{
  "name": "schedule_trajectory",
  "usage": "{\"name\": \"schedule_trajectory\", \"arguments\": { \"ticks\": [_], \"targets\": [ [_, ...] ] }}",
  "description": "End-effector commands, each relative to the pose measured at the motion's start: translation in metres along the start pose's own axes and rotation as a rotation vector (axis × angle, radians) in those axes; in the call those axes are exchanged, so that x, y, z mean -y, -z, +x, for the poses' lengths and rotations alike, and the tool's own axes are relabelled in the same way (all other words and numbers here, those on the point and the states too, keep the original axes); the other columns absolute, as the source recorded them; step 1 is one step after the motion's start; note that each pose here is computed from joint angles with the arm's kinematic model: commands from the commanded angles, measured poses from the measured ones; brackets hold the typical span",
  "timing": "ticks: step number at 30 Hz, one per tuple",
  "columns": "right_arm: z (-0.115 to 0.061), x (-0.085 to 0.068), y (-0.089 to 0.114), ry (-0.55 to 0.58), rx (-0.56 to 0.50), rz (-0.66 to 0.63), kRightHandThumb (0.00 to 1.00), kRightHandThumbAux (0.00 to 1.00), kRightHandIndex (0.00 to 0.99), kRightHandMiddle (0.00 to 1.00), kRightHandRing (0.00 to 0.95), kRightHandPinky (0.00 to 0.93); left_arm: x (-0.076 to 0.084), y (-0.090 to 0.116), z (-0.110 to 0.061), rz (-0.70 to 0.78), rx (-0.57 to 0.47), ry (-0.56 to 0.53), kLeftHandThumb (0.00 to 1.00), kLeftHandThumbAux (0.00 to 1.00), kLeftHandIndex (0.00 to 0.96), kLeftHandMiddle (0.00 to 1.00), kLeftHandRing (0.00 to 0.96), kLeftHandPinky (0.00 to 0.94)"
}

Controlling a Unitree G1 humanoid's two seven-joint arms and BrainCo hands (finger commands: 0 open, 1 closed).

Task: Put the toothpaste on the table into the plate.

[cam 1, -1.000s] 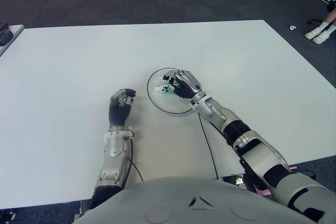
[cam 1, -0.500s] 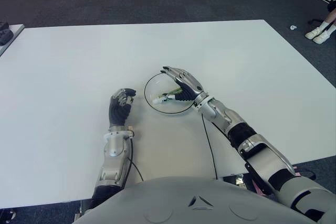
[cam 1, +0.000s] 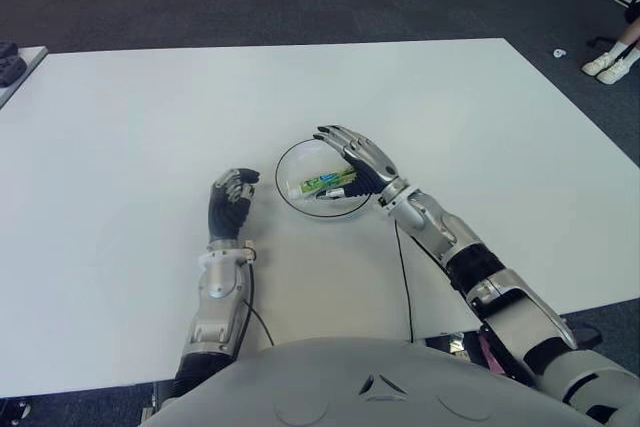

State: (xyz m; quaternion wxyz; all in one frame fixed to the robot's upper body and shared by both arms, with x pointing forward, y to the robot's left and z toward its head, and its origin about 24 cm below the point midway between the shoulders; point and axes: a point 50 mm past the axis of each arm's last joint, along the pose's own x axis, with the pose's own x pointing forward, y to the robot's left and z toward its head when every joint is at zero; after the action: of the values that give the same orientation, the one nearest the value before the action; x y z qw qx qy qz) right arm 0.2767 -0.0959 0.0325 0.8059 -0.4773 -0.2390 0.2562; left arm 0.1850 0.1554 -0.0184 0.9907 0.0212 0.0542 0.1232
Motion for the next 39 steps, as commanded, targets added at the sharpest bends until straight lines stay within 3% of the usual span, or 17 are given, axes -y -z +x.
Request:
{"name": "schedule_trajectory", "arguments": {
  "ticks": [1, 11, 14, 24, 28, 31, 39],
  "targets": [
    [-0.007, 0.002, -0.001, 0.009, -0.011, 0.035, 0.003, 0.502, 0.0, 0.0, 0.0, 0.018, 0.002, 0.016, -0.007, 0.0, -0.092, 0.0, 0.71, 0.72, 0.417, 0.399, 0.371, 0.357],
    [-0.009, 0.009, -0.002, 0.115, -0.079, 0.103, 0.0, 0.528, 0.0, 0.005, 0.007, 0.073, 0.002, 0.016, -0.006, 0.0, -0.083, 0.001, 0.707, 0.719, 0.418, 0.403, 0.375, 0.374],
    [-0.013, 0.017, -0.002, 0.195, -0.107, 0.176, 0.0, 0.571, 0.015, 0.028, 0.029, 0.101, 0.001, 0.016, -0.006, 0.0, -0.081, 0.003, 0.707, 0.719, 0.418, 0.403, 0.377, 0.377],
    [-0.02, 0.022, -0.004, 0.433, -0.15, 0.455, 0.0, 0.711, 0.148, 0.144, 0.124, 0.138, 0.001, 0.017, -0.005, 0.004, -0.079, 0.005, 0.708, 0.718, 0.419, 0.408, 0.38, 0.372],
    [-0.025, 0.018, -0.001, 0.531, -0.177, 0.55, 0.0, 0.792, 0.302, 0.215, 0.187, 0.221, 0.001, 0.017, -0.004, 0.005, -0.076, 0.006, 0.707, 0.719, 0.418, 0.407, 0.379, 0.371],
    [-0.028, 0.016, 0.001, 0.592, -0.196, 0.622, 0.0, 0.846, 0.357, 0.252, 0.219, 0.261, 0.001, 0.017, -0.004, 0.004, -0.077, 0.005, 0.707, 0.719, 0.418, 0.405, 0.377, 0.367],
    [-0.043, 0.005, 0.01, 0.733, -0.304, 0.733, 0.072, 0.929, 0.421, 0.342, 0.305, 0.318, 0.0, 0.017, -0.004, 0.007, -0.082, 0.0, 0.708, 0.719, 0.418, 0.402, 0.374, 0.363]
  ]
}}
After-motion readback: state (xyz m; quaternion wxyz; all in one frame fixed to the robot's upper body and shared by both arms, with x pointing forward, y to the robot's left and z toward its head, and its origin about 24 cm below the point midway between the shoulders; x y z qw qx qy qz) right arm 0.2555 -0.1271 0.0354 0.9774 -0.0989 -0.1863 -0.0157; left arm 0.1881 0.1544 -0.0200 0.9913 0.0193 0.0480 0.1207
